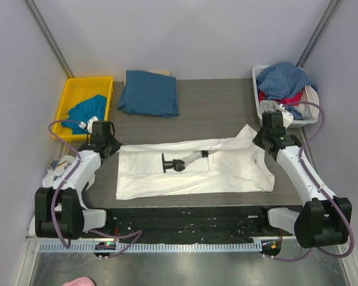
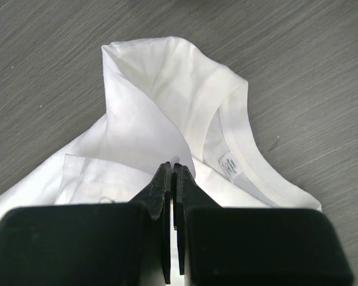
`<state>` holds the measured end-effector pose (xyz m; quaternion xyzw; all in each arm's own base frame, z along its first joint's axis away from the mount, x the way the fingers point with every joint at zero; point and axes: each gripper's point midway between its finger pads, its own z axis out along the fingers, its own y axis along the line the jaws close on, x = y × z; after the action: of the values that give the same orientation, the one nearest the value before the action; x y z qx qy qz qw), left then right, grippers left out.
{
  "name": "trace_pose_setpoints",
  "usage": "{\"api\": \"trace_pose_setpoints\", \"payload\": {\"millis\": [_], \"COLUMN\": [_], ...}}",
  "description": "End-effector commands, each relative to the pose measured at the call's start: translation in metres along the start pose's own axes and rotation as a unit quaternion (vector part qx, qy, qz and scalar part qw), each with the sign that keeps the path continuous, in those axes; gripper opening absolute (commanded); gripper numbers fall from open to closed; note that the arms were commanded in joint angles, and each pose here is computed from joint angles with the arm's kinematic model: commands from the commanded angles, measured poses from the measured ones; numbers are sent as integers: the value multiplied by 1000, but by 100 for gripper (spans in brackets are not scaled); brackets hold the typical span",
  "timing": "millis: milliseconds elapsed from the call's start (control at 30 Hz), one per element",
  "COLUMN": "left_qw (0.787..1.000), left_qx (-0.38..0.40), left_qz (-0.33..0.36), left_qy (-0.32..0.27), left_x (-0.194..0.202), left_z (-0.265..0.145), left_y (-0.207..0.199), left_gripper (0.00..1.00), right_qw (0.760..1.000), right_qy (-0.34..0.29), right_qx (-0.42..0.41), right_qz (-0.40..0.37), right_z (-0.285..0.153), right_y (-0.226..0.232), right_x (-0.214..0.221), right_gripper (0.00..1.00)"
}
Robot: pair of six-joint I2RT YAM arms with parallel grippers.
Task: Fold and stack the t-shirts
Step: Fold the tshirt
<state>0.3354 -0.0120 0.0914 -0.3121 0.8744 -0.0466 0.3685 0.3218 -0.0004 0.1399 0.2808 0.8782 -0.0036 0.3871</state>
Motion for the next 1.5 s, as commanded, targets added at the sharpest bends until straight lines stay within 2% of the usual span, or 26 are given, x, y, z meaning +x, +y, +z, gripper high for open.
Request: {"api": "trace_pose_setpoints", "payload": {"millis": [0, 467, 1133, 1233, 1300, 1333, 1367, 1433, 1467], "left_qw": [999, 999, 999, 999, 998, 998, 998, 998, 998], "left_qx": [15, 9, 7, 6, 14, 10, 9, 9, 9], "left_qz": [-27, -30, -32, -40, -47, -48, -50, -57, -60], "left_qy": [-21, 9, 33, 37, 27, 25, 20, -2, -10], "left_x": [0, 39, 58, 62, 60, 60, 59, 50, 45], "left_z": [-17, -21, -20, -26, -33, -37, -40, -52, -56], "left_y": [5, 30, 37, 40, 39, 43, 44, 46, 46], "left_gripper": [0, 0, 0, 6, 15, 19, 25, 28, 36], "right_qw": [1000, 998, 997, 996, 996, 996, 996, 995, 995], "right_qy": [-14, -17, 20, 35, 40, 36, 35, 27, 17], "right_qx": [0, 34, 63, 60, 58, 54, 54, 58, 55], "right_qz": [27, 40, 47, 53, 60, 66, 68, 76, 79], "right_z": [-15, -24, -26, -28, -30, -33, -34, -37, -41], "right_y": [-9, -33, -53, -54, -55, -55, -56, -59, -59], "right_x": [1, 16, 48, 57, 61, 61, 62, 60, 56], "right_gripper": [1, 1, 1, 1, 11, 19, 31, 41, 50]}}
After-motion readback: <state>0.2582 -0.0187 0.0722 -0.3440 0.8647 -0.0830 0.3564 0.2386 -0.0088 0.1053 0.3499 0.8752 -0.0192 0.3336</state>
